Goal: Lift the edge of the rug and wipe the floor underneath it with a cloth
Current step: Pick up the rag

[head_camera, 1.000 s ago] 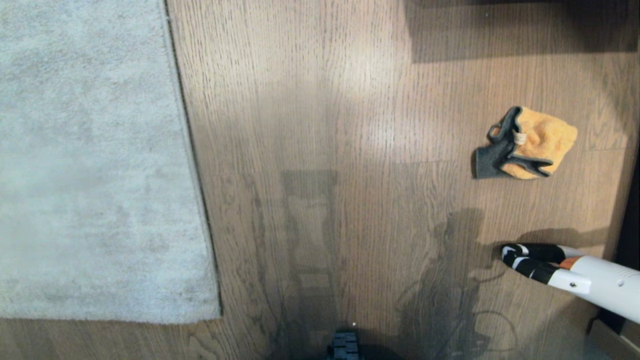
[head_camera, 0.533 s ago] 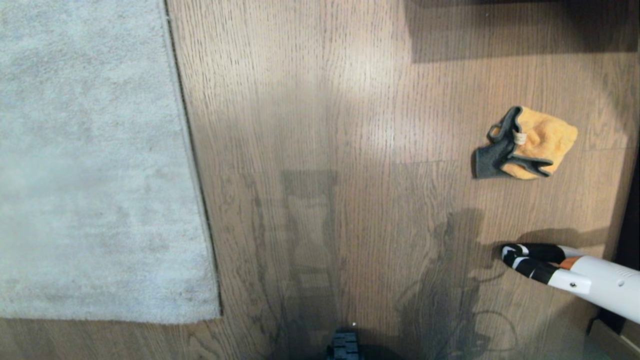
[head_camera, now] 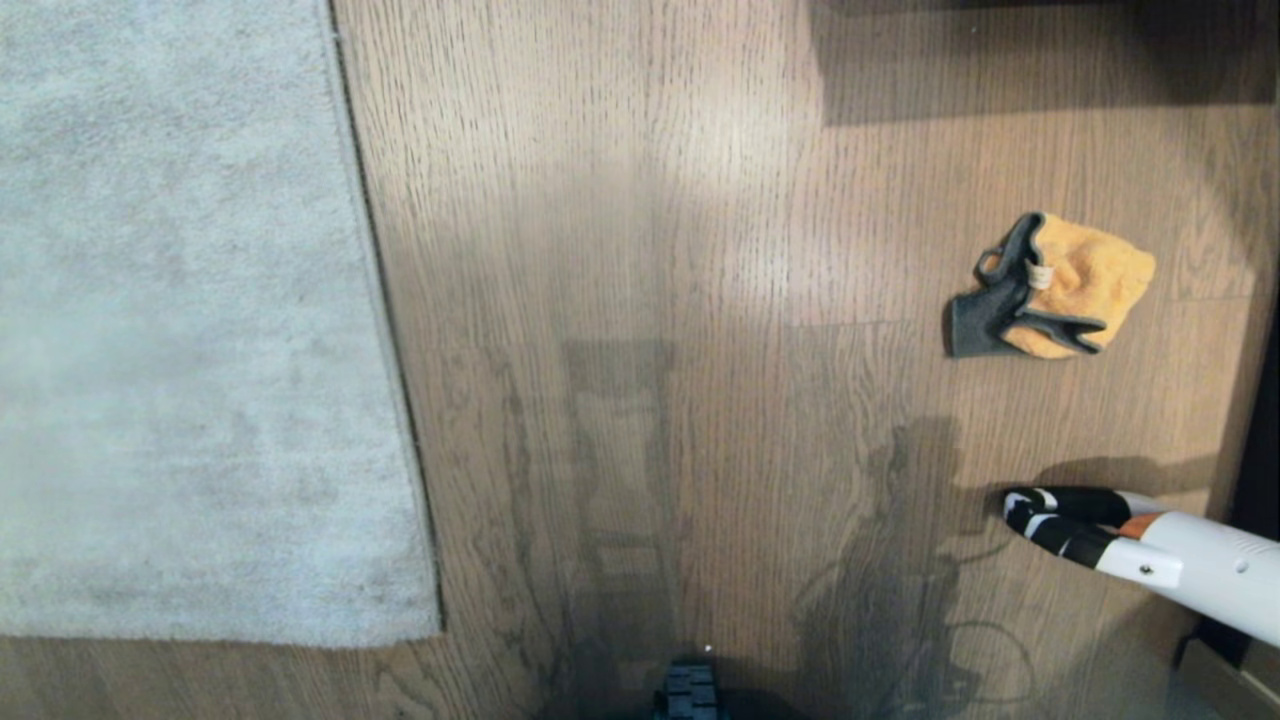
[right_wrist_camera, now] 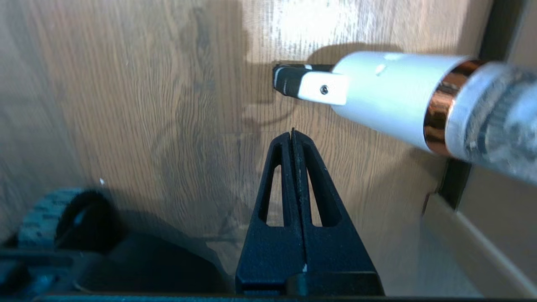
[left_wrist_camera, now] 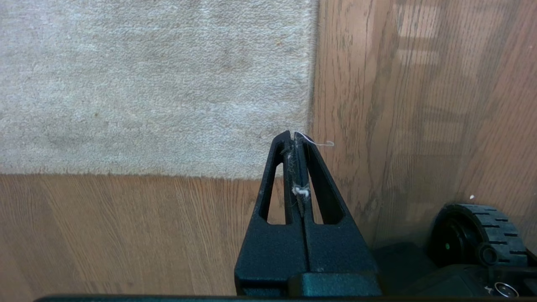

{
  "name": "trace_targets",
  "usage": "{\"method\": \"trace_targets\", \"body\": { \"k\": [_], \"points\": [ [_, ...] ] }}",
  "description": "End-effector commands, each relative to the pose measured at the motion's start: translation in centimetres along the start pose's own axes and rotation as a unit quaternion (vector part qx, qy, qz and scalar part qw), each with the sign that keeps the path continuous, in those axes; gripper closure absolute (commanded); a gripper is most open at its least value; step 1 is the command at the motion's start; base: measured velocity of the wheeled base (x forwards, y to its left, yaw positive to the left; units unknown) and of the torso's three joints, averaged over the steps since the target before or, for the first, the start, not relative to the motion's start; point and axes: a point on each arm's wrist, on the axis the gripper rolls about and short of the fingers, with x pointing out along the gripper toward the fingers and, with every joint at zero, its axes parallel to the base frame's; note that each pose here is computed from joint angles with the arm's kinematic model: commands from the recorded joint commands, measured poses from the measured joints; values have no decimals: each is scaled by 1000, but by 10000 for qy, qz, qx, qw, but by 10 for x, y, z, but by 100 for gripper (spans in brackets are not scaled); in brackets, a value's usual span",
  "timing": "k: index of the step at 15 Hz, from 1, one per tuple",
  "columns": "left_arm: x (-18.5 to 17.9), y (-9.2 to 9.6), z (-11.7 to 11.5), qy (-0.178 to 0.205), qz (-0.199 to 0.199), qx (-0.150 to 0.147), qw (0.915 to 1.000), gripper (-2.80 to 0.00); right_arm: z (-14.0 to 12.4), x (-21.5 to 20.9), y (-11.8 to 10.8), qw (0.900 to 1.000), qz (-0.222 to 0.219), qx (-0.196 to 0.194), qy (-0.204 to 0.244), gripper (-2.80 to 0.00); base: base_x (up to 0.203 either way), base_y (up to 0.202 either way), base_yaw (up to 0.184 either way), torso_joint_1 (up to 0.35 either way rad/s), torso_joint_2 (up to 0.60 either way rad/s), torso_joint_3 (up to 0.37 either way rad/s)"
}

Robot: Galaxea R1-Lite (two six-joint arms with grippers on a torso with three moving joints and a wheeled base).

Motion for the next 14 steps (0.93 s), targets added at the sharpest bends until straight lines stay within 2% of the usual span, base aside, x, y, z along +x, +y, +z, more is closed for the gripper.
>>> {"method": "trace_targets", "body": {
  "k": [1,4,6,11,14],
  "points": [
    [0,0,0,-4,5,-4,10000,0,1,0,0,9997,74,-235,-2,0,0,0,0,0,0,0],
    [0,0,0,4,9,-4,10000,0,3,2,1,9983,180,-544,107,0,0,0,0,0,0,0],
    [0,0,0,-1,6,-4,10000,0,15,1,1,9979,322,-555,35,0,0,0,0,0,0,0],
    [0,0,0,-4,7,-5,10000,0,75,14,1,9933,1014,-541,142,0,0,0,0,0,0,0],
    [0,0,0,-4,6,-5,10000,0,104,35,3,9858,1574,-499,322,0,0,0,0,0,0,0]
  ]
}}
